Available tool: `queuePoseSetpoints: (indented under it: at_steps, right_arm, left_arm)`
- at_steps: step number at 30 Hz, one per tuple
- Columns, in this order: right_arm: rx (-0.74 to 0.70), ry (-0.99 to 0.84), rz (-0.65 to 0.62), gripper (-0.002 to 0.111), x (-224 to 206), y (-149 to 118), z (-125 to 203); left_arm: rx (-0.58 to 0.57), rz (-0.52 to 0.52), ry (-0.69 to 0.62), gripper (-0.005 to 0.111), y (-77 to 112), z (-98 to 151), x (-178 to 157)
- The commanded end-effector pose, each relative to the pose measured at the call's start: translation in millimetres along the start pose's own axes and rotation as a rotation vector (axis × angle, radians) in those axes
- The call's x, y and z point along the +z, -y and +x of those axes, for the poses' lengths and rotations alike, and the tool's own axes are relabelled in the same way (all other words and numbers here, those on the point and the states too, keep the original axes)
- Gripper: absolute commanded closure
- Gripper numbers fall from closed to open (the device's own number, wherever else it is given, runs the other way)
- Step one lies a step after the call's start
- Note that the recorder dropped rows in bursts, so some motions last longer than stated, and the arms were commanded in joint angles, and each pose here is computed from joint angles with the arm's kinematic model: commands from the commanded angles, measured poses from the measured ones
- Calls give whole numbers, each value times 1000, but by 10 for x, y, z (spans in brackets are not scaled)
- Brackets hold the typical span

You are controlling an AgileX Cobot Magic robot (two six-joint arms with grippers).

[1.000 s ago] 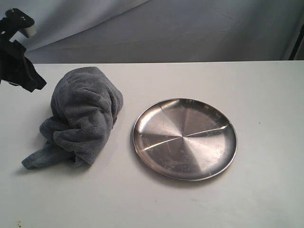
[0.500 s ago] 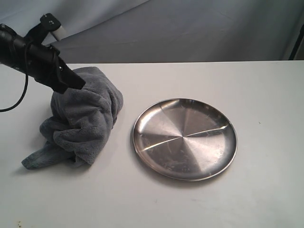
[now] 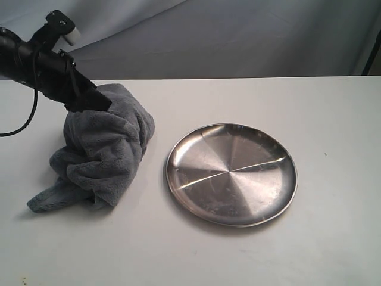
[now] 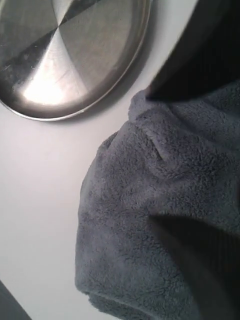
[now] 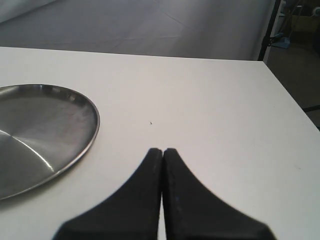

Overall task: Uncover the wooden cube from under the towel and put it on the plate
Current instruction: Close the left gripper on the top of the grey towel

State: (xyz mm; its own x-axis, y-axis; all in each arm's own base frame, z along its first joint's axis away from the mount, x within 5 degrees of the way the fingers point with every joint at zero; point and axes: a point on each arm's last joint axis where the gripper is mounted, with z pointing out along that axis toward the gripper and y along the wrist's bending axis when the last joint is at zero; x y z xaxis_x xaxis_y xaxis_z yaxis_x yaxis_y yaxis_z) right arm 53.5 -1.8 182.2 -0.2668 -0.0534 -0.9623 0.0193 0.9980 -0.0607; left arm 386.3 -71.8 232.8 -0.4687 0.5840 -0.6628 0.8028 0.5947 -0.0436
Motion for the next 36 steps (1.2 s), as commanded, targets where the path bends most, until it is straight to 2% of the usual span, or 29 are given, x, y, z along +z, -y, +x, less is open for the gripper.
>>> queuePoseSetpoints:
  at_steps: [1, 7, 13, 18, 22, 28, 30, 31, 36]
  right_arm:
    - [-2, 9, -2, 108, -1, -1, 4]
    - [-2, 9, -2, 108, -1, -1, 4]
    - [-2, 9, -2, 108, -1, -1, 4]
    - [-2, 9, -2, 108, -1, -1, 4]
    - [-2, 9, -2, 108, -1, -1, 4]
    - [-2, 9, -2, 108, -1, -1, 4]
    - [-2, 9, -2, 108, -1, -1, 4]
    - [-2, 9, -2, 108, -1, -1, 4]
    - [-2, 9, -2, 108, -1, -1, 4]
  left_arm:
    - [-52, -52, 3, 2, -51, -18, 10]
    - [-56, -101, -6, 2, -110, 13, 161]
    - [-52, -68, -45, 2, -112, 108, 394]
    - [-52, -121, -31, 2, -164, 100, 398]
    - [-115, -114, -22, 2, -157, 95, 399]
    - [-118, -75, -35, 3, -123, 108, 408]
    - [-120, -56, -43, 9, -109, 119, 417]
    - [-133, -47, -46, 15, -101, 124, 423]
    - [-168, -12, -69, 72, -85, 169, 473]
